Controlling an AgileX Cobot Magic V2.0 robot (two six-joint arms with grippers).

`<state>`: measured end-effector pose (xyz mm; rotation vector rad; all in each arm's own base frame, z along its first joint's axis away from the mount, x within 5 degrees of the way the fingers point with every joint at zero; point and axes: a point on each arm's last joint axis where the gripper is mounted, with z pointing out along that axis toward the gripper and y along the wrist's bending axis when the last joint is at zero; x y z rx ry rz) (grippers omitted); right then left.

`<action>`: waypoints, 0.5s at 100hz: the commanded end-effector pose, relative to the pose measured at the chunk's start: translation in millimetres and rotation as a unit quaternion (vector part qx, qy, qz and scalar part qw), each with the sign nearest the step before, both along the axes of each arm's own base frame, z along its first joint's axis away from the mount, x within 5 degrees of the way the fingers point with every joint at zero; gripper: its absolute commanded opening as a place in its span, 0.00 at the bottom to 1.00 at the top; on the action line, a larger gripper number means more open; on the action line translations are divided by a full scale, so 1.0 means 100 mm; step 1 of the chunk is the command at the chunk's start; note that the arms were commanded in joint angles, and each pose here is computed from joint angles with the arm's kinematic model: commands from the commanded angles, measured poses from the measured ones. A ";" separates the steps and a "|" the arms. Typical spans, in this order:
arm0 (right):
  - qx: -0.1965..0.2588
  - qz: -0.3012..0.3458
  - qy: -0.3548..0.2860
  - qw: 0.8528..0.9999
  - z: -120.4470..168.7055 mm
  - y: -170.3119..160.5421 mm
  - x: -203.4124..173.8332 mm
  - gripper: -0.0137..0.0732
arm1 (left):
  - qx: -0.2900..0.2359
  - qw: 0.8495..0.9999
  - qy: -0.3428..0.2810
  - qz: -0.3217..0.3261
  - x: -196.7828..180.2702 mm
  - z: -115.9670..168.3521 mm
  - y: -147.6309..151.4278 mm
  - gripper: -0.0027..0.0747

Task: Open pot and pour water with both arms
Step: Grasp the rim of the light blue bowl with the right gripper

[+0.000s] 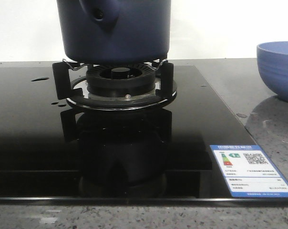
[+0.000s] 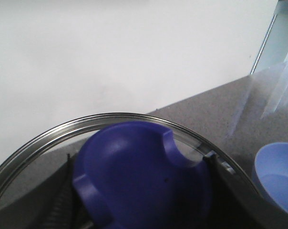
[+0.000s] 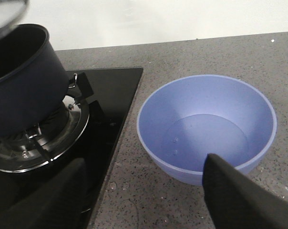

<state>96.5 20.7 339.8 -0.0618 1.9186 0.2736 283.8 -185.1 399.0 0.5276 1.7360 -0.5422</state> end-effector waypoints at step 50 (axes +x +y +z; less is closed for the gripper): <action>-0.073 -0.077 0.189 0.976 0.51 -0.36 1.19 0.69 | -0.040 0.987 -0.096 0.123 -0.20 0.75 0.99 0.46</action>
